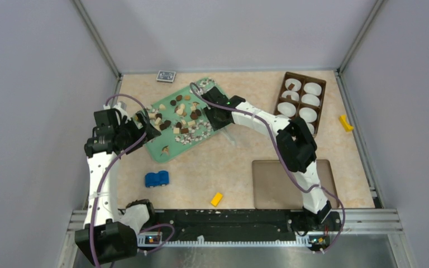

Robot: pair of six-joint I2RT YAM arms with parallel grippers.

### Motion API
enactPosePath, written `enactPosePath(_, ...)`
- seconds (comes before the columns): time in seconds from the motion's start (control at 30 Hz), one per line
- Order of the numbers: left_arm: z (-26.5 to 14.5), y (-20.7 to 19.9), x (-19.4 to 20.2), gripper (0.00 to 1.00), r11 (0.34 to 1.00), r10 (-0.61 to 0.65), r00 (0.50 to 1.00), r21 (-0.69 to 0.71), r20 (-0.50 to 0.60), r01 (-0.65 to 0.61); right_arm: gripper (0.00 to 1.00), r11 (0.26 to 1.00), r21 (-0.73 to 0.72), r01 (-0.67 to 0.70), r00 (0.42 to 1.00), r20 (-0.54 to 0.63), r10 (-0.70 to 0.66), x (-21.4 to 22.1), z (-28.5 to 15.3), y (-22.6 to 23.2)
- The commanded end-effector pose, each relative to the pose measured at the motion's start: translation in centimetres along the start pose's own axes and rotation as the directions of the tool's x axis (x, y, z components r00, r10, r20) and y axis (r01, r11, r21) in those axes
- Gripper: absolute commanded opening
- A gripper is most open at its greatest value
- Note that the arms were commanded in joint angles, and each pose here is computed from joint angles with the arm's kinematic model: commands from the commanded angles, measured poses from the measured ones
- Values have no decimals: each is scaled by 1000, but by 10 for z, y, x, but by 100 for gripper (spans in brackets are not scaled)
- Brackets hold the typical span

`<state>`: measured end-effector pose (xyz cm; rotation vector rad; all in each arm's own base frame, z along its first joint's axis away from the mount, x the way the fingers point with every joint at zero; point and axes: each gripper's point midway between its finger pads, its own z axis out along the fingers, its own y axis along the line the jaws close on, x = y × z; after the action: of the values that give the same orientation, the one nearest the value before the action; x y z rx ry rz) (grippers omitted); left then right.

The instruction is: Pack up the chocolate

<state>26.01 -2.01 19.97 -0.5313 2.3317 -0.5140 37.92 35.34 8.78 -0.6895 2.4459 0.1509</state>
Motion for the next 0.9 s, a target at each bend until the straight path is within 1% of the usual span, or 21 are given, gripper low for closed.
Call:
enactPosePath(0.0, -2, -6, -8, 99, 1000, 23, 999, 20, 26, -24, 32, 1000, 10, 6, 998, 68, -6, -25, -11, 5)
enactPosePath(0.1, -2, -6, -9, 99, 999, 24, 999, 20, 27, -25, 23, 1000, 19, 1, 996, 89, -3, -29, -22, 1)
enactPosePath(0.2, -1, -6, -8, 99, 999, 23, 999, 21, 25, -24, 18, 1000, 3, -15, 992, 123, 15, -36, -38, -1)
enactPosePath(0.33, 0, -6, -8, 99, 1000, 21, 1000, 22, 22, -21, 17, 998, -27, -52, 985, 165, 55, -46, -59, -5)
enactPosePath(0.53, 1, -5, -8, 99, 1000, 21, 999, 21, 24, -21, 17, 991, -52, -126, 965, 225, 134, -57, -94, -33)
enactPosePath(0.63, 3, -5, -6, 99, 1000, 13, 1000, 27, 14, -14, 17, 983, -43, -178, 951, 248, 183, -56, -111, -59)
enactPosePath(0.7, 3, -6, -7, 99, 999, 14, 1000, 31, 16, -14, 17, 975, -10, -223, 934, 284, 217, -55, -128, -86)
enactPosePath(0.87, 5, -6, -6, 99, 999, 6, 1000, 34, 6, -6, 17, 918, 73, -389, 876, 339, 344, -30, -157, -173)
